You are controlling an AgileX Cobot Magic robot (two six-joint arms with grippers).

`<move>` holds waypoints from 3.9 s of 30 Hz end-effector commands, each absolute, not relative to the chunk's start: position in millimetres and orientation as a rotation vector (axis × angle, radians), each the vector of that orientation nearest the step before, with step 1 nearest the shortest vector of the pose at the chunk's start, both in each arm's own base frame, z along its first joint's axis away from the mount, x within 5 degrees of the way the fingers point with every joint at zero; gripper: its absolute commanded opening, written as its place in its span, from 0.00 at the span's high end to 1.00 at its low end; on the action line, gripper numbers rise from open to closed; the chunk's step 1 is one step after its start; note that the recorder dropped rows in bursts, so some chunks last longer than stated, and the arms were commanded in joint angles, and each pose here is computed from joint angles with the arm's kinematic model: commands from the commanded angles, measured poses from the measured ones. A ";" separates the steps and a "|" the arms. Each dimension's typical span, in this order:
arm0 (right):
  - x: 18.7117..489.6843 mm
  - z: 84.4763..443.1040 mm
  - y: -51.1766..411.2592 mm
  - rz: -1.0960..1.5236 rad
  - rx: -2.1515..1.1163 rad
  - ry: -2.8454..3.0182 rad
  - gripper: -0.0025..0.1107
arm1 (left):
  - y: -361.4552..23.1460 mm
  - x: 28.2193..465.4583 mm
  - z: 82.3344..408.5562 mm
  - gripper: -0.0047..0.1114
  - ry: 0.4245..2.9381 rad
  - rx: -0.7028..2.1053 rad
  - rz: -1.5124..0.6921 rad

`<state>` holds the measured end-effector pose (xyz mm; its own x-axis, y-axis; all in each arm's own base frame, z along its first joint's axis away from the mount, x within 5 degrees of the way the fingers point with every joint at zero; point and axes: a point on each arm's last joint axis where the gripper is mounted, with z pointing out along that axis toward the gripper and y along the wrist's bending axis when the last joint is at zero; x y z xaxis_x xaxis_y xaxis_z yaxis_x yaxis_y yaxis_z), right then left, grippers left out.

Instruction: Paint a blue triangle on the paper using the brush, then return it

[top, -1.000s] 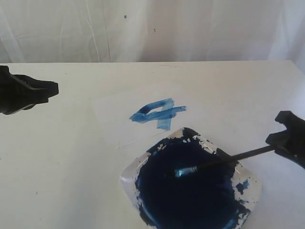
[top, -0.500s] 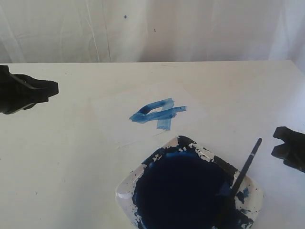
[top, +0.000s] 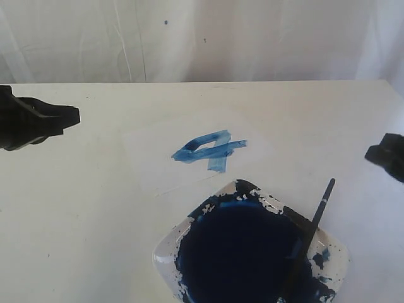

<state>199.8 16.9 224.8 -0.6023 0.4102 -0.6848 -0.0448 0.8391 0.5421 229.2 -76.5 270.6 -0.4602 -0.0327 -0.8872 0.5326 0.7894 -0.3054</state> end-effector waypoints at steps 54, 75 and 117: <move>12.7 352.1 36.9 0.361 -0.174 1.177 0.98 | -46.4 80.0 382.0 0.96 1.379 0.305 -0.538; 5.9 349.4 39.5 0.348 -0.256 1.173 0.98 | -50.7 77.5 381.1 0.96 1.382 0.353 -0.574; 5.9 349.4 39.4 0.354 -0.252 1.174 0.98 | -22.9 79.8 292.4 0.96 1.370 0.160 -0.256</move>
<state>9.1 39.0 347.1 0.3298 0.1416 -0.9334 -0.3936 0.9193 0.0004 82.3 -23.9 298.1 0.1689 -0.1469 -0.9746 0.2910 0.9522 -0.0931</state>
